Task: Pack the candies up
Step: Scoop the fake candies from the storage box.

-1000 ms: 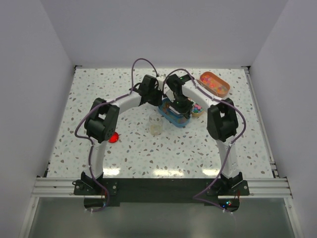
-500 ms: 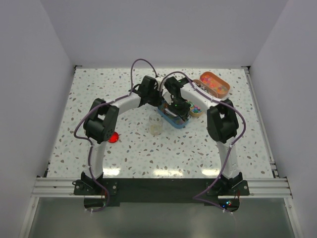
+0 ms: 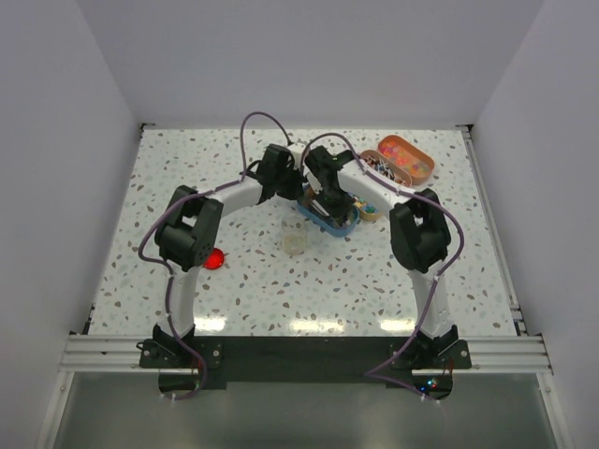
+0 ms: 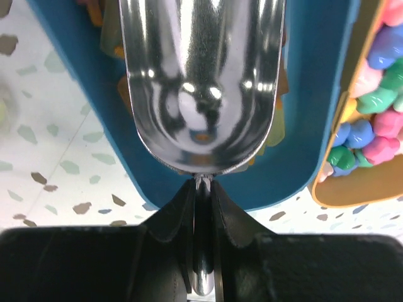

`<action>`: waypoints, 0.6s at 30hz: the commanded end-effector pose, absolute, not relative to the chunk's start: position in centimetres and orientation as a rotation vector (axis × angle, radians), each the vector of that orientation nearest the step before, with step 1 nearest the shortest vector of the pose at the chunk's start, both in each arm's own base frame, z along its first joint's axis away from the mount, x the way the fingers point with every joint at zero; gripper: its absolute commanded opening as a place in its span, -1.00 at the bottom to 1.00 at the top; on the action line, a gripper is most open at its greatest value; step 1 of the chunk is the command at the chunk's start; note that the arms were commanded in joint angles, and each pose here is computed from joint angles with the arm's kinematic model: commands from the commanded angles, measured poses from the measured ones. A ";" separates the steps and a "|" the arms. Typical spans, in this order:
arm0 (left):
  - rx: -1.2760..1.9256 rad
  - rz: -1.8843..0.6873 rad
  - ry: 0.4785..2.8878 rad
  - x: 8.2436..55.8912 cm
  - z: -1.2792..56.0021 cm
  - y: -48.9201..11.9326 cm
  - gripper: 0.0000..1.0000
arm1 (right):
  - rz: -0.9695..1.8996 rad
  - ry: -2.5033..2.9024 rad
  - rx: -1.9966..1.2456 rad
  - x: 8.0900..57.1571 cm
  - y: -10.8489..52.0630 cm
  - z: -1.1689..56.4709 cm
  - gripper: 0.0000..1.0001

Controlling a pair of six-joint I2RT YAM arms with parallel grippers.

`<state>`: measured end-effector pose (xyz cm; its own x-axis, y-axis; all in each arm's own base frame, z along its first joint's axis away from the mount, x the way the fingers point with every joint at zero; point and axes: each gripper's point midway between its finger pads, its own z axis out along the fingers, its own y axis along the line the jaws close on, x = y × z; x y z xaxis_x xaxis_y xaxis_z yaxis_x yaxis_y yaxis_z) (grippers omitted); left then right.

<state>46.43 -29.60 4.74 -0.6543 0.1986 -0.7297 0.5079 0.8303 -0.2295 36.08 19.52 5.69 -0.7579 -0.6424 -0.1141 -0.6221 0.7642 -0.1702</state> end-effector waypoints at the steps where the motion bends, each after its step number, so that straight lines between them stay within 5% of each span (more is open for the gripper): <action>1: 0.638 -0.752 2.104 44.0 11.2 -34.4 -1.00 | -0.079 2.580 -0.652 41.5 22.5 8.4 -1.00; 9: 0.641 -0.786 2.065 43.9 12.2 -34.8 -1.00 | 0.042 2.547 -0.612 41.6 23.8 8.3 -1.00; 18: 0.637 -0.718 2.055 44.8 12.6 -34.2 -1.00 | 0.078 2.491 -0.974 39.4 23.5 6.6 -1.00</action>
<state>46.35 -29.68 5.66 -0.6249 0.2043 -0.7535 0.5263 0.8231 -0.2133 36.83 20.97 4.25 -0.7712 -0.5695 -0.2845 -0.5660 0.8179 -0.1032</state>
